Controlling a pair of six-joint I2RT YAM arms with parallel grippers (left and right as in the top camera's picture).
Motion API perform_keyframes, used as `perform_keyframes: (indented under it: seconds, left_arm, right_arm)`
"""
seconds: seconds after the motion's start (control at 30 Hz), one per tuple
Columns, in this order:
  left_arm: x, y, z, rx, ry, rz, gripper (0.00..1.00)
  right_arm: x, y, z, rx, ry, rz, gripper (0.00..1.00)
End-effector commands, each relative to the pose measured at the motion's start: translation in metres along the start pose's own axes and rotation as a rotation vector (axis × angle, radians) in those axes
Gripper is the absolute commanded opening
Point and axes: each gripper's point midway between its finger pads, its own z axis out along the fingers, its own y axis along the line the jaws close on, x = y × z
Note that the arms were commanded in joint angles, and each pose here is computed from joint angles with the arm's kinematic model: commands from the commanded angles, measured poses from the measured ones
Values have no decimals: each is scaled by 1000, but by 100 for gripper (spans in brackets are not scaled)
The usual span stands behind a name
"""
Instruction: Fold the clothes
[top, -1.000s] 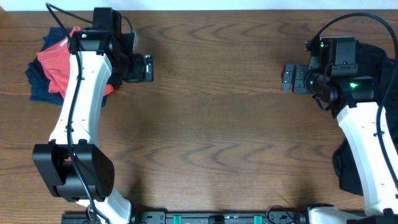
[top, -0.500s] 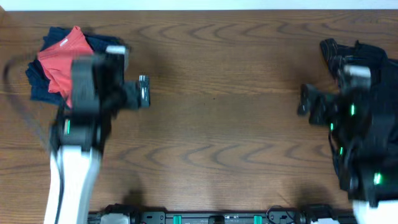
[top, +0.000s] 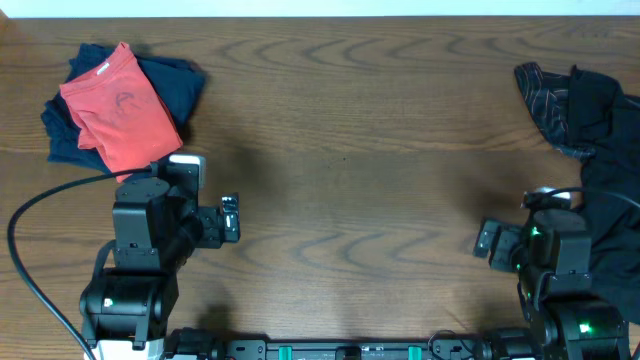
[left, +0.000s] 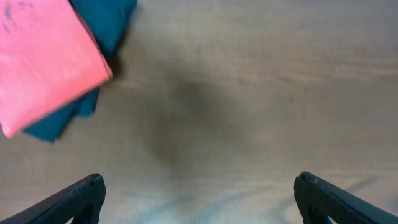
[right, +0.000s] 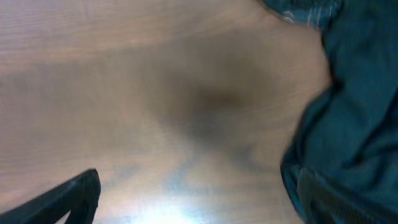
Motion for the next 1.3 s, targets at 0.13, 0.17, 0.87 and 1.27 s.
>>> perform_keyframes:
  seconds: [0.13, 0.17, 0.87, 1.27]
  left_arm:
    - [13, 1, 4, -7, 67, -6, 98]
    - [13, 1, 4, -7, 70, -7, 98]
    - [15, 2, 7, -8, 85, -8, 98]
    - [15, 2, 7, -8, 85, -8, 98]
  right_arm:
    - [30, -9, -1, 43, 119, -14, 99]
    - [31, -9, -1, 44, 123, -15, 99]
    - [6, -9, -38, -39, -201, -4, 99]
    - [-28, 9, -22, -108, -643, -116, 99]
